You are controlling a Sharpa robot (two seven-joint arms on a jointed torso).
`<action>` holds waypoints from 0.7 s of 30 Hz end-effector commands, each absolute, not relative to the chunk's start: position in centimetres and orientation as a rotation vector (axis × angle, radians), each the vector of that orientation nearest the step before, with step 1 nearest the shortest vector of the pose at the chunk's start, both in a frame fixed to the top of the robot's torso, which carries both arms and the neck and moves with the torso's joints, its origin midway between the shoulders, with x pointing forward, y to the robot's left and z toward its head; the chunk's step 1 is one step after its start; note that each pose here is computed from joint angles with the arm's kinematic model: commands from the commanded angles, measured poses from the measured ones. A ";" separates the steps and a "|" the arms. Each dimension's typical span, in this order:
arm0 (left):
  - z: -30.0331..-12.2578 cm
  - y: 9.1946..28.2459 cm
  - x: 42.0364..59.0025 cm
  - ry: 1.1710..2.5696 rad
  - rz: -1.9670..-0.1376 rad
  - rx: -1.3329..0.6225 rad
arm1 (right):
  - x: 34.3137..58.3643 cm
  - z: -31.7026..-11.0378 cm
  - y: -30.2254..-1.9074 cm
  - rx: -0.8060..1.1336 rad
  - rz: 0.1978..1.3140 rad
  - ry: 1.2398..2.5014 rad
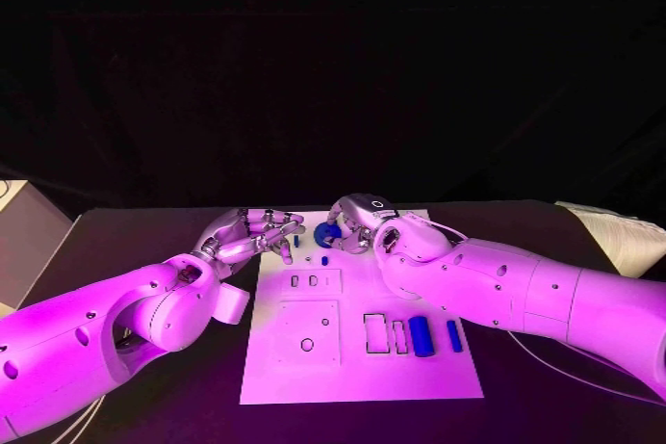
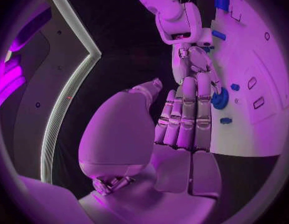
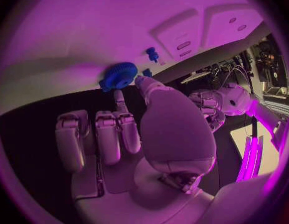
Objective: Assemble the parts on the task board
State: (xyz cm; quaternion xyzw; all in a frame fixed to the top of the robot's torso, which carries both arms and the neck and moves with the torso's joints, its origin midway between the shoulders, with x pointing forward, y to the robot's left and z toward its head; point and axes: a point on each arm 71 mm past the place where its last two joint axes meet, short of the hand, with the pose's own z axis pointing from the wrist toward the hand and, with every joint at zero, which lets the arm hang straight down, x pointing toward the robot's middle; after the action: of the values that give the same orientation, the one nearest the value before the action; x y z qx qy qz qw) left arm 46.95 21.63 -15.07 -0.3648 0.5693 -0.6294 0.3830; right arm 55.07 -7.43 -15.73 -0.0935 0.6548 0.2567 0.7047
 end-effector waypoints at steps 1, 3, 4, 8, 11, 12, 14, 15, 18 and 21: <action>-15.0 21.4 46.9 1.455 -1.616 -0.919 | 54.2 -18.6 -7.1 -0.220 0.584 1.579; -15.0 21.5 46.9 1.456 -1.614 -0.919 | 54.2 -18.7 -7.2 -0.216 0.580 1.583; -15.0 21.5 46.9 1.456 -1.614 -0.919 | 54.2 -18.7 -7.2 -0.214 0.579 1.584; -15.0 21.5 46.9 1.456 -1.612 -0.918 | 54.3 -18.8 -7.4 -0.208 0.569 1.591; -15.0 21.5 46.9 1.456 -1.611 -0.919 | 54.4 -18.9 -7.5 -0.208 0.561 1.599; -15.0 21.5 46.9 1.456 -1.611 -0.919 | 54.4 -18.9 -7.5 -0.208 0.559 1.601; -15.0 21.5 46.9 1.456 -1.610 -0.919 | 54.4 -19.0 -7.6 -0.210 0.555 1.609; -15.0 21.5 46.9 1.456 -1.610 -0.919 | 54.4 -19.0 -7.6 -0.211 0.552 1.613; -15.0 21.5 46.9 1.455 -1.610 -0.919 | 54.4 -19.2 -7.7 -0.218 0.550 1.626; -15.0 21.6 46.9 1.455 -1.608 -0.919 | 54.3 -19.2 -7.7 -0.221 0.560 1.634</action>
State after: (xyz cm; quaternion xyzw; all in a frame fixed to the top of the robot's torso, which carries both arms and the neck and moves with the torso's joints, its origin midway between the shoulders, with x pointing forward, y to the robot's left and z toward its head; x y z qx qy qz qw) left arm 46.96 21.71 -15.09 -0.3648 0.5705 -0.6276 0.3842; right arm 55.21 -7.75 -15.92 -0.0904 0.6671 0.2536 0.6946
